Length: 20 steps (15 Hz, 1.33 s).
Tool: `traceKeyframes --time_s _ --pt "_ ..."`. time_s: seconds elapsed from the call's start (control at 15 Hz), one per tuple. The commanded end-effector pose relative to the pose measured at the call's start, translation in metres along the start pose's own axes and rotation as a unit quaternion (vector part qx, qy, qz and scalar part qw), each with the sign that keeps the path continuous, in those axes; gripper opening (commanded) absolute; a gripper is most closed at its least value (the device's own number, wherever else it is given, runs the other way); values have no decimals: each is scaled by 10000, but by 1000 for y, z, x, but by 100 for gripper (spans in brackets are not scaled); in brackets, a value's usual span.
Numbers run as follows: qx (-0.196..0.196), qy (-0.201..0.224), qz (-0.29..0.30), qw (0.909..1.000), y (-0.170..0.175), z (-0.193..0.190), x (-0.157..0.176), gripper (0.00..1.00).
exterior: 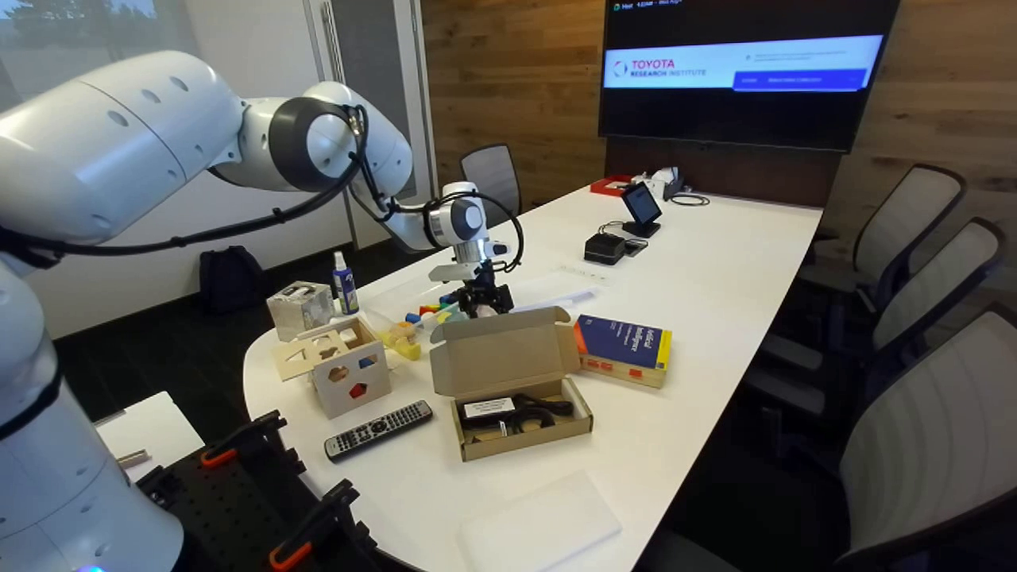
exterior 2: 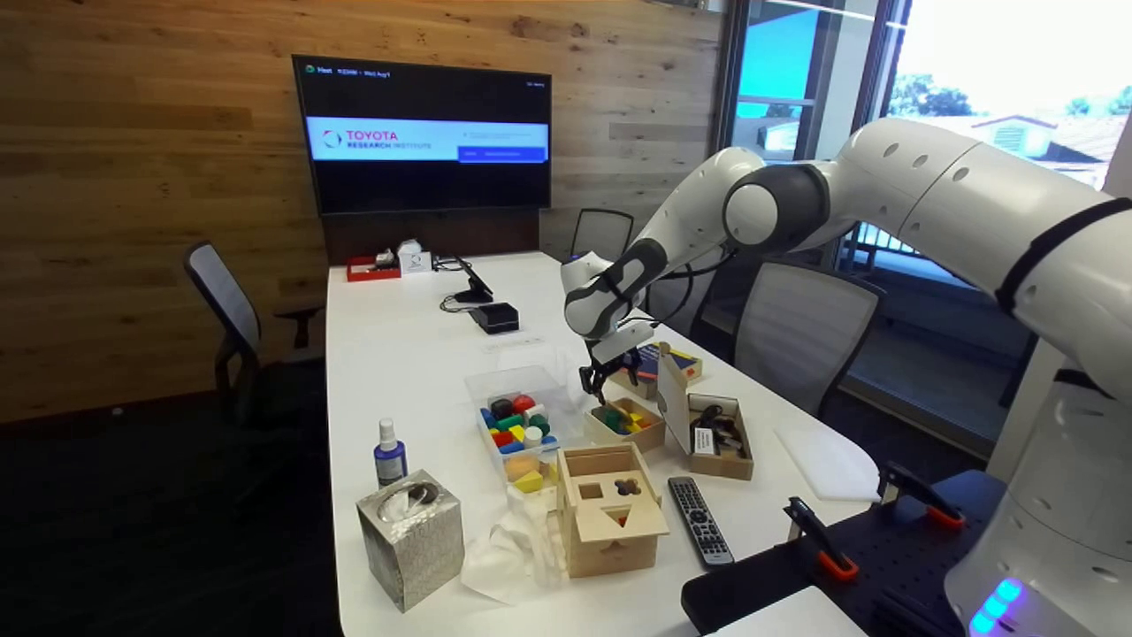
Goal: Move the brown object from the transparent bowl to the brown box
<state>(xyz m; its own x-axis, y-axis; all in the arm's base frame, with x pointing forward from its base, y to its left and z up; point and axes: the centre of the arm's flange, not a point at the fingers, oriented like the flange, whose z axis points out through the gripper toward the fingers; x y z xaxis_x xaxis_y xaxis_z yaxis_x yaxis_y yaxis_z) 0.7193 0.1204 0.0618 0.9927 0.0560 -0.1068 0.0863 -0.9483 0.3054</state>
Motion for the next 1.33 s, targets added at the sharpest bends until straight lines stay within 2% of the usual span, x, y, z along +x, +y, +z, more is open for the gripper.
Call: traceKeyframes --time_s 0.0,0.2,0.47,0.6,0.73,0.87,1.0,1.27 --pt "94 11 -27 10000 3 -21 -17 100" --pt "446 -105 -613 9971 -1 -37 -16 100" --pt "932 4 -1619 9824 -10 -70 -24 100" --pt "1092 -187 -1915 9752 -5 -84 -34 100" --pt "1180 -502 -2115 9689 7 -102 -53 100" --pt "1097 -780 -2136 9676 24 -124 -75 100" --pt "1199 -719 -2371 9614 48 -140 -95 100" --pt "1238 -285 -2738 9534 91 -166 -132 100"
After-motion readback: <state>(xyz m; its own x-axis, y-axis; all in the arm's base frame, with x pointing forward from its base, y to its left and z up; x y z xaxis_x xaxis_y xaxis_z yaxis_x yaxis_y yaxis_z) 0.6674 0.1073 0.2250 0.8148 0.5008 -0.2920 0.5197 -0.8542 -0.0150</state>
